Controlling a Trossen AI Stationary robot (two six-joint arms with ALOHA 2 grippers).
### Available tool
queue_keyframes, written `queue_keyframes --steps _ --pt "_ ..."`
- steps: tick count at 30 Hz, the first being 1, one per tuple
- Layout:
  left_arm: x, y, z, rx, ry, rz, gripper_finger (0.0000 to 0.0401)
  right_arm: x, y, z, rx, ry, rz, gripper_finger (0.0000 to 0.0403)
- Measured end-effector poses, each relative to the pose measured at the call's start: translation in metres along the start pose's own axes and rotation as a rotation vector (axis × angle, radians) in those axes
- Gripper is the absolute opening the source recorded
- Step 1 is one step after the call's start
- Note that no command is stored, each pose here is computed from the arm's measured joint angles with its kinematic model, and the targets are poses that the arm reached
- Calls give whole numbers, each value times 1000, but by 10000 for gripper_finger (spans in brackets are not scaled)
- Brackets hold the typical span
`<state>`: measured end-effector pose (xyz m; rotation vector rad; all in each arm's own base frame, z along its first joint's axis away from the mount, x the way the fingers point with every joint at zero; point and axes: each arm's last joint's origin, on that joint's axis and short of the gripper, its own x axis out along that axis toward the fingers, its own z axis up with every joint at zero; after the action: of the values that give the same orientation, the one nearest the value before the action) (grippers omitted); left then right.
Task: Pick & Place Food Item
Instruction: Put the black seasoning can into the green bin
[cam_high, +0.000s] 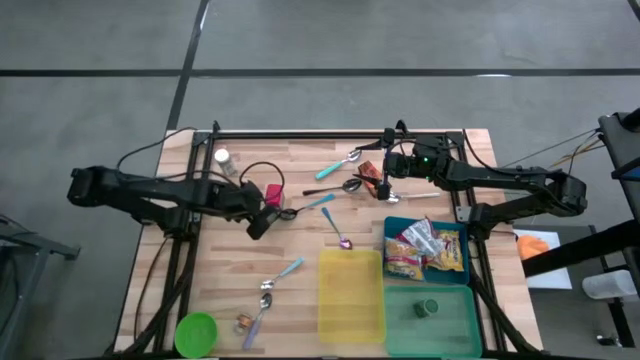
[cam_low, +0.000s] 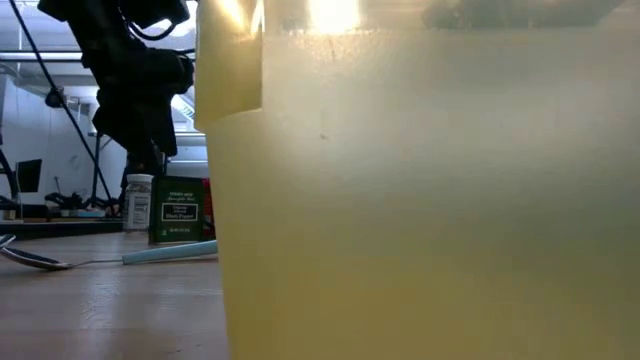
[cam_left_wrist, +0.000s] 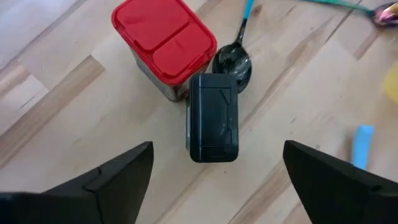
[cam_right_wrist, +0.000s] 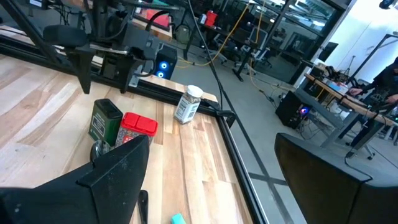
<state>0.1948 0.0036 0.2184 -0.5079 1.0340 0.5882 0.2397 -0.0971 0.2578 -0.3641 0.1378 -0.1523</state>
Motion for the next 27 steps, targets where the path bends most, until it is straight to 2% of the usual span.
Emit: queue_keyframes --steps 10,23,27 --pt "7 -5 3 46 -5 -5 367 0 0 -1 2 6 3 345" --pt "41 -15 3 99 69 63 366 0 1 -1 3 12 6 345" --pt "49 -17 2 105 91 81 346 0 1 -1 3 13 5 345"
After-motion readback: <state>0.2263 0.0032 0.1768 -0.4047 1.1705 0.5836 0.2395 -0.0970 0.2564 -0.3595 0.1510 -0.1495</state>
